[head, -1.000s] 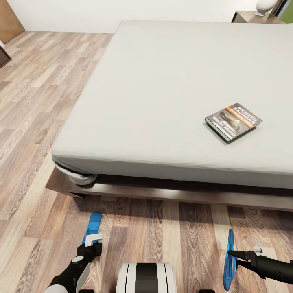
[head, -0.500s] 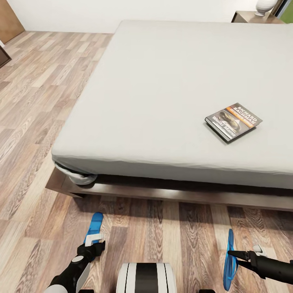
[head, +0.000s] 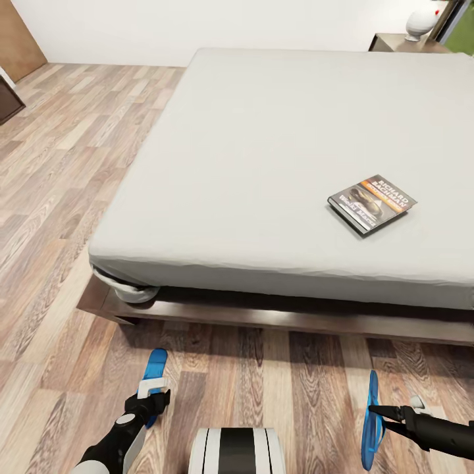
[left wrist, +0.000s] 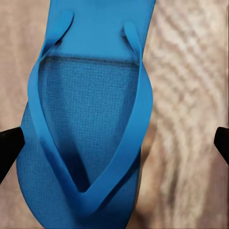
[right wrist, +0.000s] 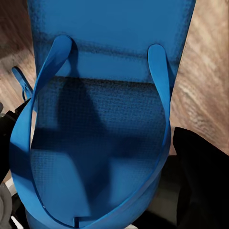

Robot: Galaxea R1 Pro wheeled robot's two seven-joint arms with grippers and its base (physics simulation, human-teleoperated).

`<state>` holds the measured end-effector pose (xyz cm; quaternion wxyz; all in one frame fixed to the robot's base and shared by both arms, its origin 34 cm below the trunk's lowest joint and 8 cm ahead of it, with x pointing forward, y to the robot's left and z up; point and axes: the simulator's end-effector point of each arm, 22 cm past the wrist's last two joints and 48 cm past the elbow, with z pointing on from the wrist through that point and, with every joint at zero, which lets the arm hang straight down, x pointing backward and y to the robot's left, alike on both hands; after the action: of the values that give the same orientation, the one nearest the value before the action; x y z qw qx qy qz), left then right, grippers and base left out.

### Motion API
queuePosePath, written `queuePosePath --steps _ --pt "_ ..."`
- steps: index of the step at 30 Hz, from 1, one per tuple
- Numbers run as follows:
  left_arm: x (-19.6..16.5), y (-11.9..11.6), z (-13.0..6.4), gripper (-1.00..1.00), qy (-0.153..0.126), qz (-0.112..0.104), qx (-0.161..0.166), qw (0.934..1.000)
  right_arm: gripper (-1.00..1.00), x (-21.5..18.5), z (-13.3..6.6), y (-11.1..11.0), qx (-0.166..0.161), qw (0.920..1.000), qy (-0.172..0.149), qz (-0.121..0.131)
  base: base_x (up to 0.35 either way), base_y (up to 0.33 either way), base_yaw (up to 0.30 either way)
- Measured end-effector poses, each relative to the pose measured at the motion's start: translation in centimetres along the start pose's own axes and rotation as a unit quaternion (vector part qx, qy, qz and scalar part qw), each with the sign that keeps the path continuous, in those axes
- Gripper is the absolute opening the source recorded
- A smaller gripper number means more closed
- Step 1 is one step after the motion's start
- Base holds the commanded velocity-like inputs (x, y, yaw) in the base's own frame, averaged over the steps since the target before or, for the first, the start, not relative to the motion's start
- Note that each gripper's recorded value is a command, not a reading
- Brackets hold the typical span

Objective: In the bedroom, move the book from the bed onto either nightstand, and place the two sandals side by side next to the bed.

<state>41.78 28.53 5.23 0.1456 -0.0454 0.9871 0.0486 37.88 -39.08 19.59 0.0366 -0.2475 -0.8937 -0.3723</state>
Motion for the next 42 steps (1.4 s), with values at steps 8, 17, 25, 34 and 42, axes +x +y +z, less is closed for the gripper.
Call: queuePosePath --steps 8,17,25,34,42 --pt "-1.7 0.0 -0.7 1.0 -0.015 -0.003 0.001 0.9999 -1.0 -0.6 -0.7 1.1 -0.007 0.9999 -0.01 -0.011 0.0 0.0 0.0" --pt "-3.5 0.5 -1.6 1.0 -0.033 -0.005 0.0 0.9994 -1.0 -1.2 -1.4 2.4 -0.015 0.9994 -0.021 -0.024 0.0 0.0 0.0" --pt "-5.6 2.2 -2.3 1.0 -0.052 0.001 0.017 0.9985 -1.0 -1.7 -2.1 3.6 -0.022 0.9987 -0.031 -0.035 0.0 0.0 0.0" --pt "-9.5 9.2 -7.6 1.0 -0.074 -0.095 0.26 0.9582 -1.0 -1.8 -2.4 4.0 -0.023 0.9984 -0.034 -0.039 0.0 0.0 0.0" --pt "-5.6 8.1 -8.6 1.0 -0.036 -0.13 0.306 0.9425 -1.0 -1.7 -2.3 3.6 -0.016 0.9985 -0.032 -0.042 0.0 0.015 0.0"
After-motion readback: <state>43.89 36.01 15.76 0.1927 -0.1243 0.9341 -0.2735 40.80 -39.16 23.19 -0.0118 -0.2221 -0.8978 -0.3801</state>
